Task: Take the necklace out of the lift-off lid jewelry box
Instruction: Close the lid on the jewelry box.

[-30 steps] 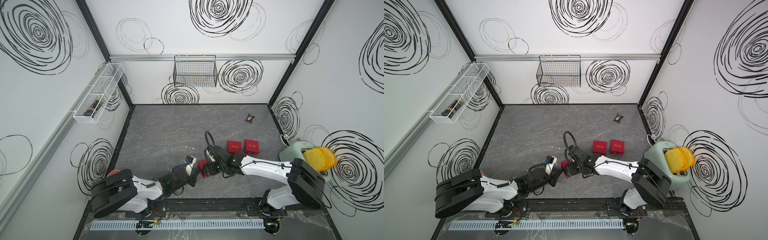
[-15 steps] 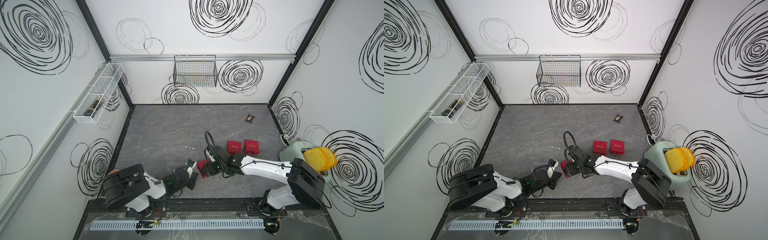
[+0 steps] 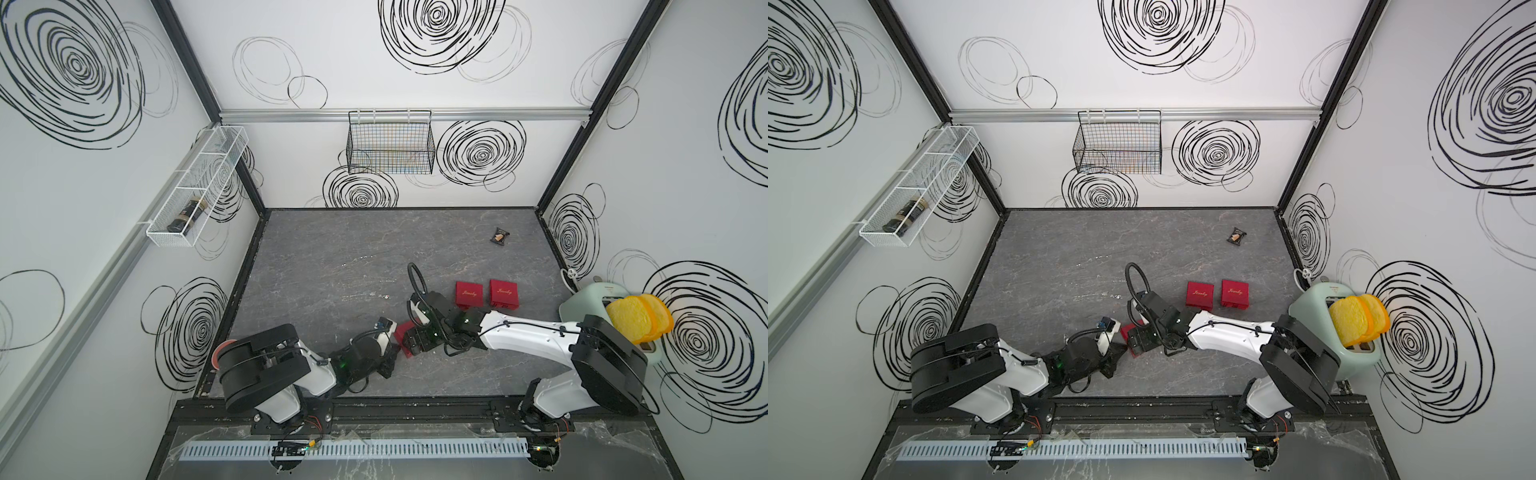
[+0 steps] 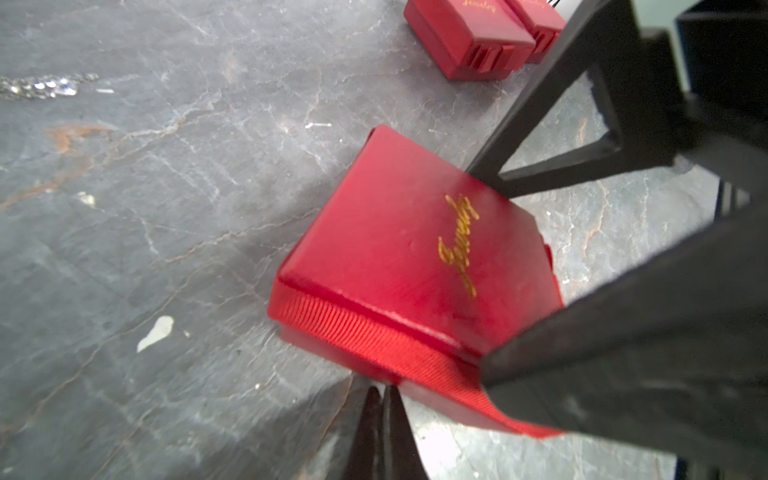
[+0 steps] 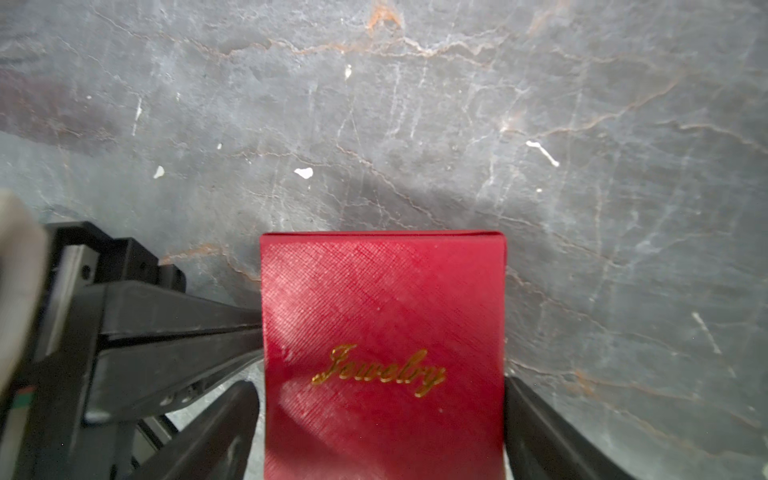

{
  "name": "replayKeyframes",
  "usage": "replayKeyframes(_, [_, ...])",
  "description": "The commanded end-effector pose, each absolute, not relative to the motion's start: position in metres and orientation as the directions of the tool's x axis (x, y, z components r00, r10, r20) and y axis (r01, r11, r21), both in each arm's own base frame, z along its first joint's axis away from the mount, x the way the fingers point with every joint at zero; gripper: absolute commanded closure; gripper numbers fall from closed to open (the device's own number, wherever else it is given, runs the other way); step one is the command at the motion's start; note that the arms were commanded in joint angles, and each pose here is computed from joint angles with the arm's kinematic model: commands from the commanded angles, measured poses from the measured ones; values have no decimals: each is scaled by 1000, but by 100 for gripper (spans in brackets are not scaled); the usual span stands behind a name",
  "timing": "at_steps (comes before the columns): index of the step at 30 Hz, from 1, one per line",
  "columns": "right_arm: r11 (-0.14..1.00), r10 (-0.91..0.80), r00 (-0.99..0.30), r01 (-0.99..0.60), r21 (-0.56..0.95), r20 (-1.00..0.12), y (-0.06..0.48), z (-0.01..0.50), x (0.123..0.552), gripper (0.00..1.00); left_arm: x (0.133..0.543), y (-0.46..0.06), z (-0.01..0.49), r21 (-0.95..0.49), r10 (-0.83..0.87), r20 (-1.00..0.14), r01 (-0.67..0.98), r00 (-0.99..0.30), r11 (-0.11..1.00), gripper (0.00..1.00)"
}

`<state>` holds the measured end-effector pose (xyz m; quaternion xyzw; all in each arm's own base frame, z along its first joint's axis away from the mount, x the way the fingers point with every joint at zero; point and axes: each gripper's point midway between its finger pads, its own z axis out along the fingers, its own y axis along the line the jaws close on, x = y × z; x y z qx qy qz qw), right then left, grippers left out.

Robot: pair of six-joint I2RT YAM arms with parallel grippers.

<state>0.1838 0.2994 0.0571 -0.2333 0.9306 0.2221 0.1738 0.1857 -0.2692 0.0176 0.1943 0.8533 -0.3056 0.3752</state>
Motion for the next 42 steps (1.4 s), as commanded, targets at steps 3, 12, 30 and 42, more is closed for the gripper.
replayKeyframes(3, [714, -352, -810, -557, 425, -469, 318, 76, 174, 2, 193, -285, 43, -414, 32, -800, 590, -599, 693, 100])
replayKeyframes(12, [711, -275, -847, -498, 496, -455, 308, 76, 180, 16, 193, -285, 44, -413, 29, -802, 589, -596, 694, 100])
replayKeyframes(30, [727, -297, -860, -486, 485, -415, 309, 55, 180, 24, 201, -293, 64, -392, 15, -834, 612, -551, 687, 100])
replayKeyframes(42, [736, -348, -852, -506, 449, -390, 321, 43, 173, 24, 206, -298, 72, -378, 15, -850, 628, -527, 681, 100])
